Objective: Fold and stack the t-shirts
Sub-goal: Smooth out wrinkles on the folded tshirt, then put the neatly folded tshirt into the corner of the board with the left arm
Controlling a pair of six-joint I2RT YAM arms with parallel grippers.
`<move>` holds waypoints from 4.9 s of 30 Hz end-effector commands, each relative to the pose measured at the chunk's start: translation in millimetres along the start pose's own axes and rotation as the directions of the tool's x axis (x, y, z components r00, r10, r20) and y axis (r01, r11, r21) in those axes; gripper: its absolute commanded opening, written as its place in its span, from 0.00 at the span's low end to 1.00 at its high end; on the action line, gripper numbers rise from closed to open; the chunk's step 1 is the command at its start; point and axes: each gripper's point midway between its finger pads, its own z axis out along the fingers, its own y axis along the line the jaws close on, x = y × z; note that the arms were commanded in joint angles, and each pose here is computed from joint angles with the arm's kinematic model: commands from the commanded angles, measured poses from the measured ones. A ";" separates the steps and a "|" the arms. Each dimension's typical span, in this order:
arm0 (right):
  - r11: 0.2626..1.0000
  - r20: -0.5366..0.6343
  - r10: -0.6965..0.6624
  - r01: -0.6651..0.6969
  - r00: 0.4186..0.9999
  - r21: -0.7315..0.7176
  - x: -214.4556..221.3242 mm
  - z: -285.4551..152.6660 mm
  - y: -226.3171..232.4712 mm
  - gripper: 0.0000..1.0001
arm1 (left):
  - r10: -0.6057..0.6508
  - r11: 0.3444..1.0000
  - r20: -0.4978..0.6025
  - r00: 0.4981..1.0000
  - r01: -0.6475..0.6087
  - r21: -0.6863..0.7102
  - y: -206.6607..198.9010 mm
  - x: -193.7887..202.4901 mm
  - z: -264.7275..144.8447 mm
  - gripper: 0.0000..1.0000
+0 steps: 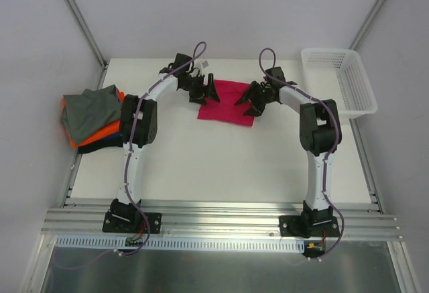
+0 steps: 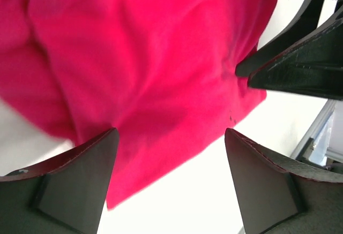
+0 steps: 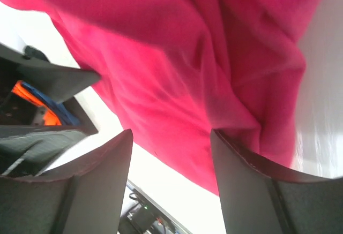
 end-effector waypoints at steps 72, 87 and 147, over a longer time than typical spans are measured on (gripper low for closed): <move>0.980 0.135 -0.177 0.187 0.975 -0.067 -46.3 2.6 54.6 0.64 | -0.481 0.848 -0.160 0.862 0.504 0.166 25.8 16.3 53.7 0.49; 0.965 0.188 -0.230 0.249 0.955 -0.084 -54.9 -25.5 68.2 0.64 | -0.397 0.899 -0.130 0.908 0.414 0.143 16.1 14.2 43.4 0.00; 0.985 -0.150 -0.151 0.136 0.977 -0.106 57.3 48.0 41.7 0.44 | -0.242 0.957 -0.048 0.969 0.231 -0.175 45.9 32.1 -108.2 0.00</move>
